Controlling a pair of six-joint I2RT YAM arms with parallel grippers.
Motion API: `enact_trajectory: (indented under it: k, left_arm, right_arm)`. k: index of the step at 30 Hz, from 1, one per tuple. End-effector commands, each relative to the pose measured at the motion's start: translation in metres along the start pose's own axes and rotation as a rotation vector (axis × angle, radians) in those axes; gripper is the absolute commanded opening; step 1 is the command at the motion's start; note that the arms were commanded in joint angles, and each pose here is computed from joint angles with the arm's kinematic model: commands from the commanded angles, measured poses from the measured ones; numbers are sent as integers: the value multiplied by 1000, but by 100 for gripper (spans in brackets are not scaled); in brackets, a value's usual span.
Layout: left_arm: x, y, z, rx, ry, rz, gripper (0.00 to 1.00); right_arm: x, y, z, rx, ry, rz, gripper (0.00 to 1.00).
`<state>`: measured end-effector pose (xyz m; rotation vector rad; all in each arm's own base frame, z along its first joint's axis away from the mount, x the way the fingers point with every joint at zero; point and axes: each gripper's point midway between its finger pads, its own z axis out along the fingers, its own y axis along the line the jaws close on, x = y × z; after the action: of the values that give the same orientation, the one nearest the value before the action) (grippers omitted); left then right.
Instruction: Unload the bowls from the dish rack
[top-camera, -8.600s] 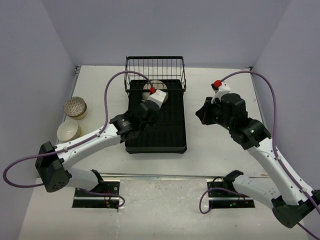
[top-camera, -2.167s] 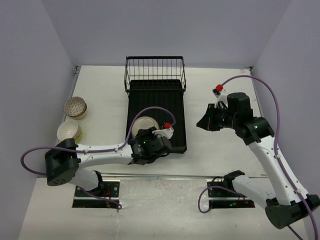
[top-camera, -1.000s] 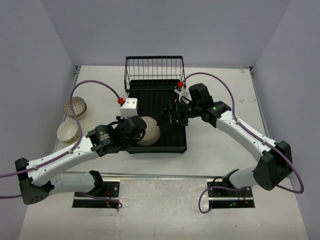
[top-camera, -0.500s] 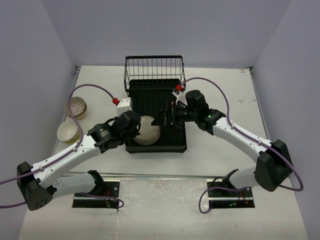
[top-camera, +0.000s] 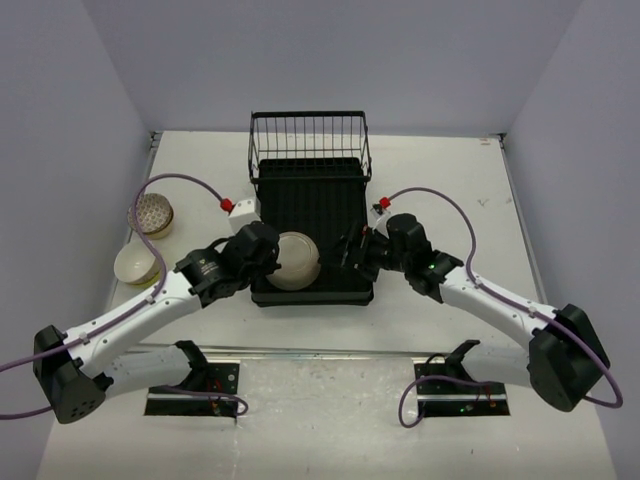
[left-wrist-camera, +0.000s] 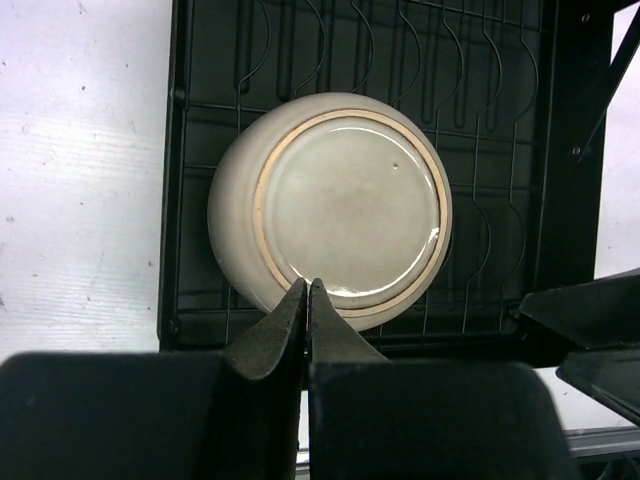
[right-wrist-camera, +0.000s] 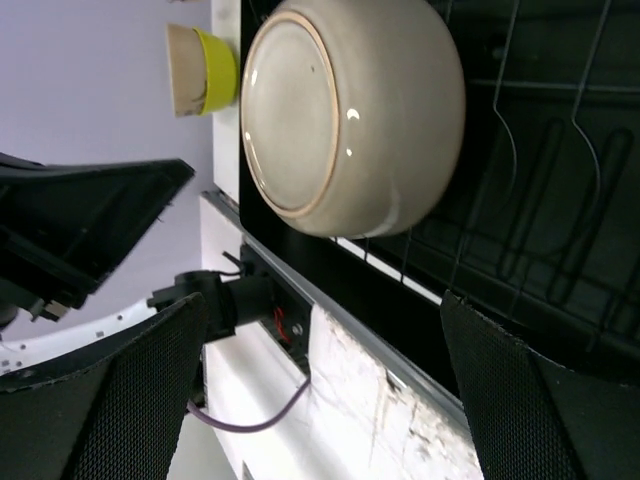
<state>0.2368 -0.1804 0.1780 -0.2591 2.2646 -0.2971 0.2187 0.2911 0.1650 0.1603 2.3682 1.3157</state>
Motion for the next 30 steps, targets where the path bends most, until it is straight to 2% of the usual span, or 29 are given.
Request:
enact_trajectory:
  k: [1, 10, 19, 21, 23, 25, 29, 30]
  left_arm:
    - [-9, -5, -2, 41, -25, -124, 0]
    - [-8, 5, -1, 87, -29, -305, 0]
    - [-12, 3, 11, 111, -22, -370, 1]
    - [-12, 1, 15, 117, -11, -370, 5]
    - [-12, 3, 17, 105, -11, -372, 16]
    - [-13, 6, 18, 94, -17, -372, 17]
    - [-17, 12, 19, 73, -36, -380, 30]
    - [-18, 14, 19, 68, -38, -382, 31]
  right_arm:
    - [-16, 19, 11, -83, -60, 6, 99]
    - [-17, -1, 46, -54, -64, 122, 99]
    - [-23, -8, 60, 11, -59, 96, 99]
    - [-25, -9, 60, 18, -64, 95, 99]
    - [-26, -10, 60, 28, -71, 91, 99]
    - [-28, -8, 60, 34, -71, 81, 99]
    - [-29, -10, 62, 53, -70, 71, 99]
    - [-30, -9, 62, 53, -70, 68, 99]
